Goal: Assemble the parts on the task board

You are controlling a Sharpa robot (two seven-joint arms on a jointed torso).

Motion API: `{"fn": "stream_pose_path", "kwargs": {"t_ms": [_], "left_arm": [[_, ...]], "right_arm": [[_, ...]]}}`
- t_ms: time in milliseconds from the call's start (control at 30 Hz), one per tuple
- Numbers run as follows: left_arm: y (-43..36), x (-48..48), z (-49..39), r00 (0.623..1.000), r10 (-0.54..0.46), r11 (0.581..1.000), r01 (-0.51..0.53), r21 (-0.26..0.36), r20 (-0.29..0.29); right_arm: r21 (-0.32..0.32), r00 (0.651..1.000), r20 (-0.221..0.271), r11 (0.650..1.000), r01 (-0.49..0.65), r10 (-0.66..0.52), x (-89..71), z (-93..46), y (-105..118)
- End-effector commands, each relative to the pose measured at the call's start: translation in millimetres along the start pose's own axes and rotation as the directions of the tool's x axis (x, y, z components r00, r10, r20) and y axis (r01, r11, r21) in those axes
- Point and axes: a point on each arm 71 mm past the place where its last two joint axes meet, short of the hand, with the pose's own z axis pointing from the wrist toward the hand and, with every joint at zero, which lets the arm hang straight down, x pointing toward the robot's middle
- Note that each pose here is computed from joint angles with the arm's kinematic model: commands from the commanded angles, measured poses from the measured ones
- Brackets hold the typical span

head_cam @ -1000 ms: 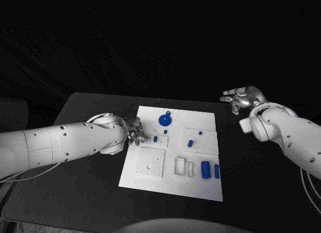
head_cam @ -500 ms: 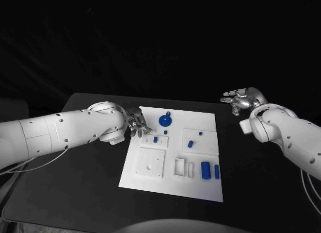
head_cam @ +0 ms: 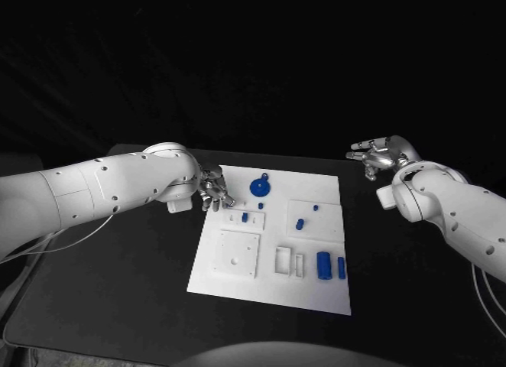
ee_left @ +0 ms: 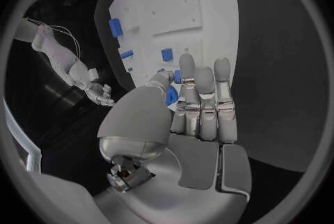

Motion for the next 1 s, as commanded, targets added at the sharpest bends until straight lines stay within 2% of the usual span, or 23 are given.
{"fn": "stream_pose_path", "kwargs": {"t_ms": [33,200,333,600,1000], "left_arm": [[-3.3,4.8,1.6,0.991,0.029,0.999,-0.024,0.041,-0.131],[-4.6,2.3,5.0,0.99,0.032,0.998,-0.025,0.05,-0.135],[-7.9,2.0,5.9,0.991,0.066,0.996,-0.059,0.066,-0.112],[-14.7,5.9,7.7,0.986,0.134,0.988,-0.125,0.09,-0.098],[-21.1,8.8,10.9,0.968,0.231,0.971,-0.223,0.084,-0.096]], "right_arm": [[-0.006,1.0,-0.017,1.0,0.007,-0.007,2.3,0.0,0.8],[-0.007,1.0,-0.018,1.0,0.006,-0.006,3.3,0.2,1.4],[-0.008,1.0,-0.019,1.0,0.005,-0.006,4.0,0.2,1.7],[-0.01,1.0,-0.021,1.0,0.004,-0.004,5.5,0.4,2.6],[-0.01,1.0,-0.023,1.0,0.003,-0.003,6.7,0.6,3.1]]}}
